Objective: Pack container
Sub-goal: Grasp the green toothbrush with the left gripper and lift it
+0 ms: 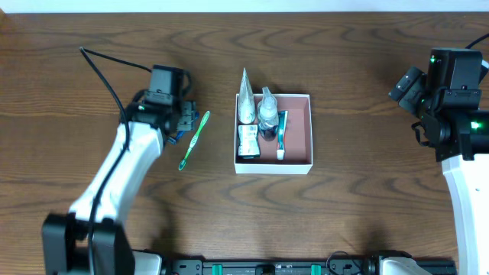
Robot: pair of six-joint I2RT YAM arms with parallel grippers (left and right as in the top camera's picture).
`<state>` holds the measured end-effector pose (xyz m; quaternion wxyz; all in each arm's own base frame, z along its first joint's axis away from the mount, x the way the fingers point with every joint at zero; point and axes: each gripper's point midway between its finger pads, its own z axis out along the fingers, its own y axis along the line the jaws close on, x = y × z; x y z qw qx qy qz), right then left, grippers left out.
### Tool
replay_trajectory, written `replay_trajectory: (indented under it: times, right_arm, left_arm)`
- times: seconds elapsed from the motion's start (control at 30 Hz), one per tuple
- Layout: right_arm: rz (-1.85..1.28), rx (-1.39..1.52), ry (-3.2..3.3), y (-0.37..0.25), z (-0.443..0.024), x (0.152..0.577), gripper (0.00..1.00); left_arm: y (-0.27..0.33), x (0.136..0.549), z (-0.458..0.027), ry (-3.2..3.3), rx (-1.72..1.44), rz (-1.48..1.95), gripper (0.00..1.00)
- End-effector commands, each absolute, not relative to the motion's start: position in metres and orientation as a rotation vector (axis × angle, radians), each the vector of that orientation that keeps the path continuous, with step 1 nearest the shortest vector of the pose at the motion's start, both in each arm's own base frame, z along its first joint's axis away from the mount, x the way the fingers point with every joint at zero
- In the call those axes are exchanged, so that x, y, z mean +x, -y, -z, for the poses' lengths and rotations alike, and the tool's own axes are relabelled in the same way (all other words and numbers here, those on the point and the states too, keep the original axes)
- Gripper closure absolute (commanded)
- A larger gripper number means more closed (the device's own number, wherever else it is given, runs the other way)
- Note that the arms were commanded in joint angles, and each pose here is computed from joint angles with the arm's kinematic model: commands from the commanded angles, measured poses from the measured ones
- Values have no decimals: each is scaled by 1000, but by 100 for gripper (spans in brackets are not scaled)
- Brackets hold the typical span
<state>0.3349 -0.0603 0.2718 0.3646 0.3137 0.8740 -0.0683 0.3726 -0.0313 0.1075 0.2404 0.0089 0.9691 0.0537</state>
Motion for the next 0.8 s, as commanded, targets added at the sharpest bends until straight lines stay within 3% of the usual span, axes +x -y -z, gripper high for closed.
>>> replay_trajectory:
  times: [0.0, 0.3, 0.63, 0.77]
  right_arm:
    - [179, 828, -2235, 63, -274, 334, 1]
    - [179, 828, -2235, 63, -274, 334, 1]
    - [179, 828, -2235, 63, -274, 334, 1]
    - [179, 828, -2235, 63, -274, 334, 1]
  left_arm:
    - [35, 369, -76, -2748, 166, -15, 28]
    - [38, 359, -25, -2891, 233, 66, 28]
    - [48, 357, -24, -2897, 252, 142, 28]
    - [67, 349, -24, -2894, 404, 235, 28]
